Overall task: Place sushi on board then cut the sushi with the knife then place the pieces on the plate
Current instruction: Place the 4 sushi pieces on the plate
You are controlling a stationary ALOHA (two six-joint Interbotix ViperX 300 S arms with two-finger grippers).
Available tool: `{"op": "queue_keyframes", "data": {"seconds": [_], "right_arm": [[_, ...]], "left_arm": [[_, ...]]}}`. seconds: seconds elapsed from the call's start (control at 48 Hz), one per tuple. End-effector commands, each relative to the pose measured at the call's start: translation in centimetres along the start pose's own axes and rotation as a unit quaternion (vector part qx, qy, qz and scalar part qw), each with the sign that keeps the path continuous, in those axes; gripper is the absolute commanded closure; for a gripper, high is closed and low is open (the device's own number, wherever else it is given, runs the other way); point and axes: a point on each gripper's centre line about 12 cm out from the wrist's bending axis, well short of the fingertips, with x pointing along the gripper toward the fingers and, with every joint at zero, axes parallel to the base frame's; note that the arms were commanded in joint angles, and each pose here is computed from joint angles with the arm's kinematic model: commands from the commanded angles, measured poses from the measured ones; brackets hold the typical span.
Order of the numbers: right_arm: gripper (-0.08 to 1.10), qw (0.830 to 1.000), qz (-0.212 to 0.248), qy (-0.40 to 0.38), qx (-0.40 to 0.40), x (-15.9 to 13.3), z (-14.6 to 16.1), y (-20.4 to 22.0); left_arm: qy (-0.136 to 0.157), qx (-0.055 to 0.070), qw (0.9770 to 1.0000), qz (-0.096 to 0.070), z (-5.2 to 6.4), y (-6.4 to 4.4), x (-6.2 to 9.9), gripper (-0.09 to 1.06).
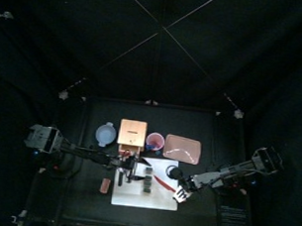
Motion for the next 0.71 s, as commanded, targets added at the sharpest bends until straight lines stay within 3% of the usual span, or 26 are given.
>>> {"op": "queue_keyframes", "data": {"seconds": [0.021,0.146,0.292,0.583,0.708], "right_arm": [[0.70,0.995,0.009,0.001,0.101,0.2,-0.2,-0.6],[0.66,0.984,0.011,0.000,0.180,1.0,-0.3,-1.0],[0.54,0.975,0.051,0.004,0.218,2.1,-0.8,-0.2],[0.16,0.976,0.041,0.000,0.212,4.2,-0.8,0.9],[0.09,0.982,0.025,-0.016,0.187,3.7,-0.3,1.1]], "left_arm": [[-0.016,0.003,0.9999,0.003,0.9,0.3,-0.3,0.00],[-0.022,0.004,0.9997,0.004,1.3,0.4,-0.8,0.00],[-0.015,0.012,0.9998,0.006,0.7,0.7,-1.1,0.00],[-0.007,0.017,0.9998,0.005,0.1,0.7,-1.5,0.00],[-0.008,0.018,0.9998,0.005,0.3,0.7,-1.5,0.00]]}}
